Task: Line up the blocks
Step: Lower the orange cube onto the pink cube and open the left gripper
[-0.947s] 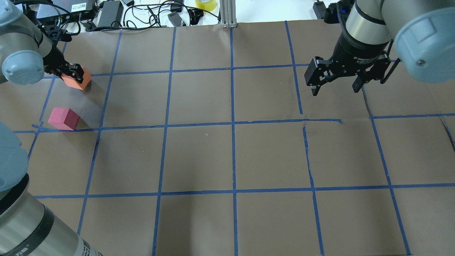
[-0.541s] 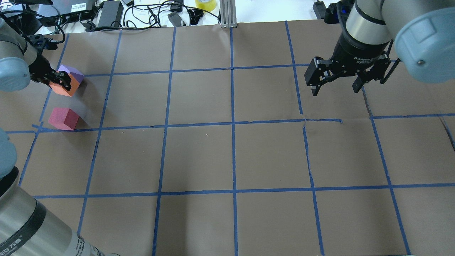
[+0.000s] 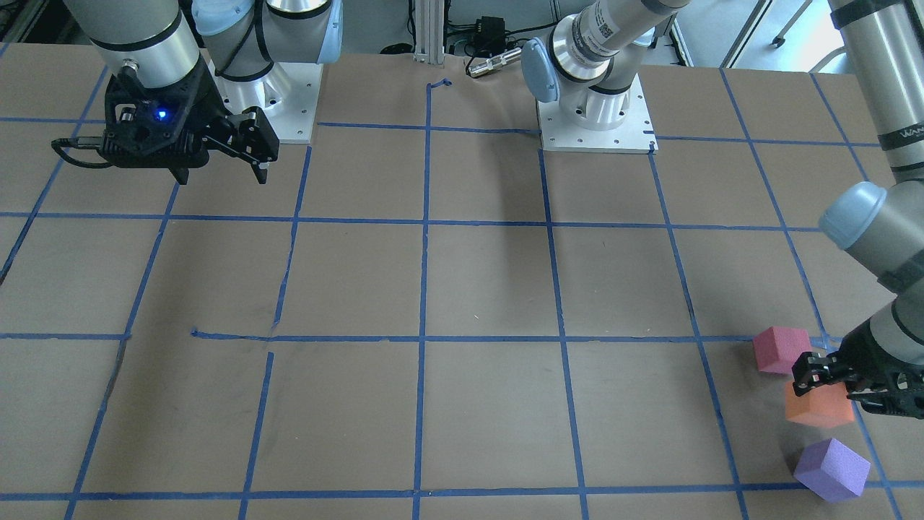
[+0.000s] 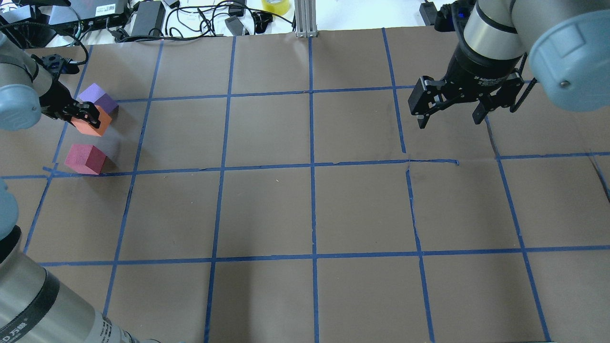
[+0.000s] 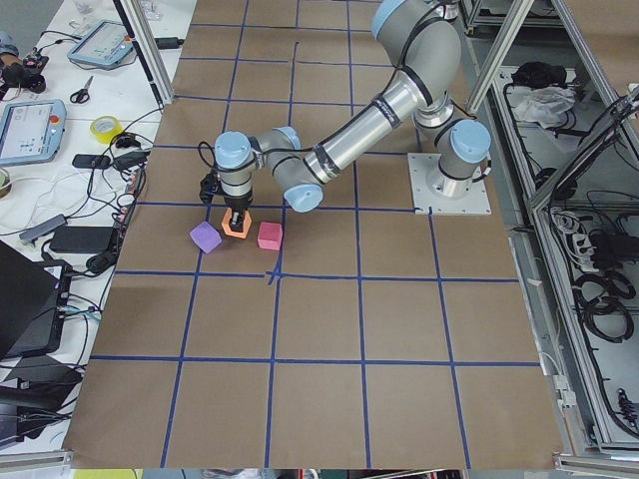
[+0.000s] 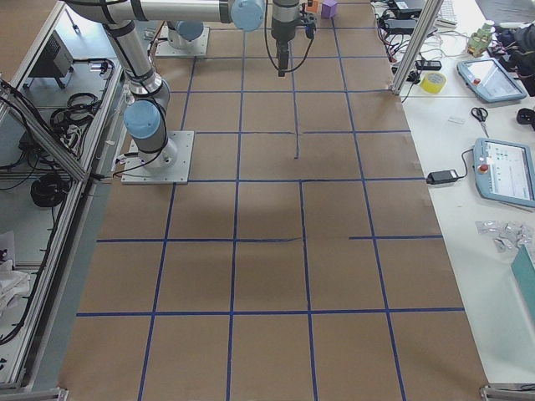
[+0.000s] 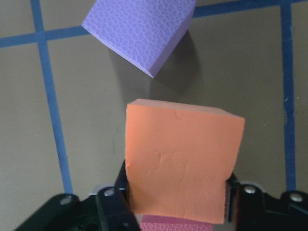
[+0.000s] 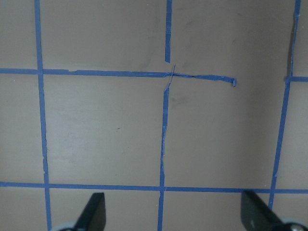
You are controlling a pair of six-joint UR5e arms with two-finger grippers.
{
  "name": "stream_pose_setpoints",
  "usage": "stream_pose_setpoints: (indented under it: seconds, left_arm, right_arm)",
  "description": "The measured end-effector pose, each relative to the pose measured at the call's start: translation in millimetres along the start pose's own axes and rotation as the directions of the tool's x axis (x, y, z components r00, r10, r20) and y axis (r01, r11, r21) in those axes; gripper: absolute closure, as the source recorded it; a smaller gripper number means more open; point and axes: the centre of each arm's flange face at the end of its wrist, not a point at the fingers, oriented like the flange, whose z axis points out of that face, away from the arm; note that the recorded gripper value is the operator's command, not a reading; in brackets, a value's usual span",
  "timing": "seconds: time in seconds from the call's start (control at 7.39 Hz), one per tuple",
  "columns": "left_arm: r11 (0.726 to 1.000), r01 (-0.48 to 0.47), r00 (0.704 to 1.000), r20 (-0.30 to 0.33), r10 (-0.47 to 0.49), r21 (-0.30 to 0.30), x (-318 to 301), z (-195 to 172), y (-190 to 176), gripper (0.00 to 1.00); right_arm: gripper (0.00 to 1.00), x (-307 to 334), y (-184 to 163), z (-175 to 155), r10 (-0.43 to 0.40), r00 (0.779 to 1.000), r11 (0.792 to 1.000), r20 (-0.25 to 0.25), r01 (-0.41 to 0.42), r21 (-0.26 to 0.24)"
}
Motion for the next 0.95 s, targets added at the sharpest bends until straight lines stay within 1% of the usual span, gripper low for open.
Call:
stream_pose_setpoints:
  seconds: [0.27, 0.68, 0.81, 0.95]
  left_arm:
    - [1.0, 0.019, 1.0, -0.005, -0.019, -0.003, -10.8, -0.4, 8.4, 0.54]
    - [0.998, 0.053, 0.999, -0.013, -0.053, -0.017, -21.1, 13.0, 14.2, 0.54]
    - [0.998, 0.058, 0.998, -0.018, -0.058, -0.024, -20.6, 18.5, 15.6, 0.45]
    - [0.998, 0.06, 0.998, -0.023, -0.061, -0.033, -19.5, 23.4, 17.7, 0.17]
  right_arm:
    - [0.0, 0.0, 0.1, 0.2, 0.0, 1.0, 1.0, 0.0, 0.0, -0.001]
    - [0.0, 0.1, 0.0, 0.1, 0.0, 1.0, 1.0, 0.0, 0.0, 0.0]
    - [0.0, 0.1, 0.0, 0.0, 0.0, 1.0, 1.0, -0.001, 0.0, 0.0]
    - [0.0, 0.1, -0.1, 0.2, 0.0, 1.0, 1.0, -0.001, 0.0, 0.0]
